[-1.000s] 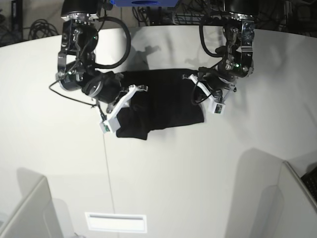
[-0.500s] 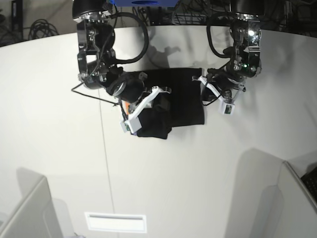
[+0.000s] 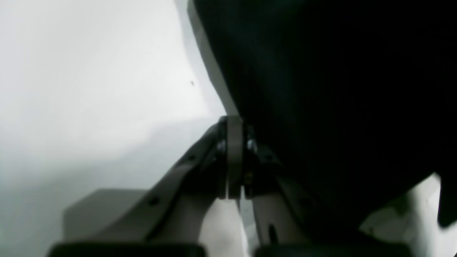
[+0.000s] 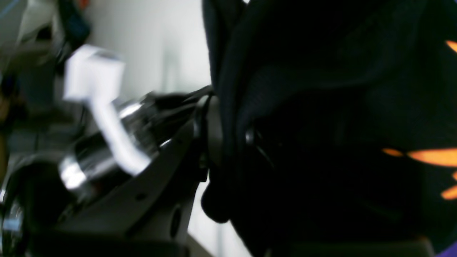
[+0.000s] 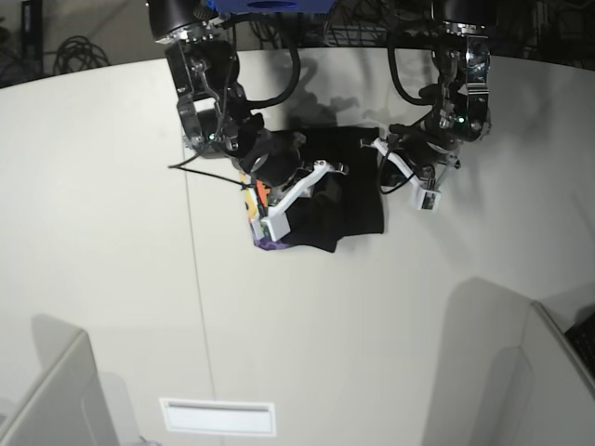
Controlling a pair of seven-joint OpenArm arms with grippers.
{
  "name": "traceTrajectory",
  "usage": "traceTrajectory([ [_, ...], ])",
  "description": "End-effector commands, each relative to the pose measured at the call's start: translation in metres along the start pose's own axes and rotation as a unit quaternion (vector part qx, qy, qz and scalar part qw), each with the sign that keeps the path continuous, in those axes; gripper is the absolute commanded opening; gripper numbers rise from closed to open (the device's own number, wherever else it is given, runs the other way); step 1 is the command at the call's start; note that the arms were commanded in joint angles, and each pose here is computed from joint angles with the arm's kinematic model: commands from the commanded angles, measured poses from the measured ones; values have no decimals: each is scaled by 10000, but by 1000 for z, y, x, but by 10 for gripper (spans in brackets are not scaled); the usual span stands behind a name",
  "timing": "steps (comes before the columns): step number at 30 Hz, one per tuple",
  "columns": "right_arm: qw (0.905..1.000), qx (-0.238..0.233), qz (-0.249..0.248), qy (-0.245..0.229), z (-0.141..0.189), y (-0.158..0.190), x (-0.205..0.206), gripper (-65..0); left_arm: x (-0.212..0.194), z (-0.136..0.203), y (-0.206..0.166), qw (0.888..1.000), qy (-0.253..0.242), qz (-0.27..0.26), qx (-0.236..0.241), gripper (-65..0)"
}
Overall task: Fold the T-shirt properly
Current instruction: 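Grasp the strip's ends with both grippers and fold it in half, then hold the folded bundle with the right gripper and lift the left gripper away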
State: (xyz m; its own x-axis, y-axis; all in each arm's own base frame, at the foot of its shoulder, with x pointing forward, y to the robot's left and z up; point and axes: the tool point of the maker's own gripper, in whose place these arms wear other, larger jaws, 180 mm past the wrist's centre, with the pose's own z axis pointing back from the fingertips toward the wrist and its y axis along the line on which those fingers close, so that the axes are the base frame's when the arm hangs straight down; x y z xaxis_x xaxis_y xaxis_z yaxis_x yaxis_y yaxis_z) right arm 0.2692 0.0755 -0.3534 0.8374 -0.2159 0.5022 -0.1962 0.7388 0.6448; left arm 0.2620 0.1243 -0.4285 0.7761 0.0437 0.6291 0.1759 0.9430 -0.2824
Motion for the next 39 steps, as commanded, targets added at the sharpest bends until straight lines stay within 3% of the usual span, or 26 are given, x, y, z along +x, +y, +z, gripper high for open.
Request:
traceTrajectory([
  [1,9995,203,27,-254,1,14,15,-650,7,9,4,9998,-136,-111,31,-650],
  [8,9991,200,100,-350,-1,15,27,-650,-5,60,44,9975,-262,-73,656,-650],
  [14,9998,115,10,-185,-10,8,20,-650,-22,93,77,9934,-91,-150,1136,-650],
  [28,9999,87,-61,-73,-14,5,12,-650,-30,104,91,9909,-43,-41,1345,-650],
  [32,9999,93,-62,-81,-14,6,12,-456,-29,105,92,9907,-42,-60,1360,-650],
  [34,9999,112,-65,-61,-13,7,12,-395,-33,109,96,9899,-12,-33,1416,-650],
  [36,9997,232,49,-11,-16,18,8,-354,-32,116,105,9878,-68,40,1558,-650],
  [39,9982,457,369,126,-21,40,3,-342,-30,124,115,9849,-109,100,1722,-650],
])
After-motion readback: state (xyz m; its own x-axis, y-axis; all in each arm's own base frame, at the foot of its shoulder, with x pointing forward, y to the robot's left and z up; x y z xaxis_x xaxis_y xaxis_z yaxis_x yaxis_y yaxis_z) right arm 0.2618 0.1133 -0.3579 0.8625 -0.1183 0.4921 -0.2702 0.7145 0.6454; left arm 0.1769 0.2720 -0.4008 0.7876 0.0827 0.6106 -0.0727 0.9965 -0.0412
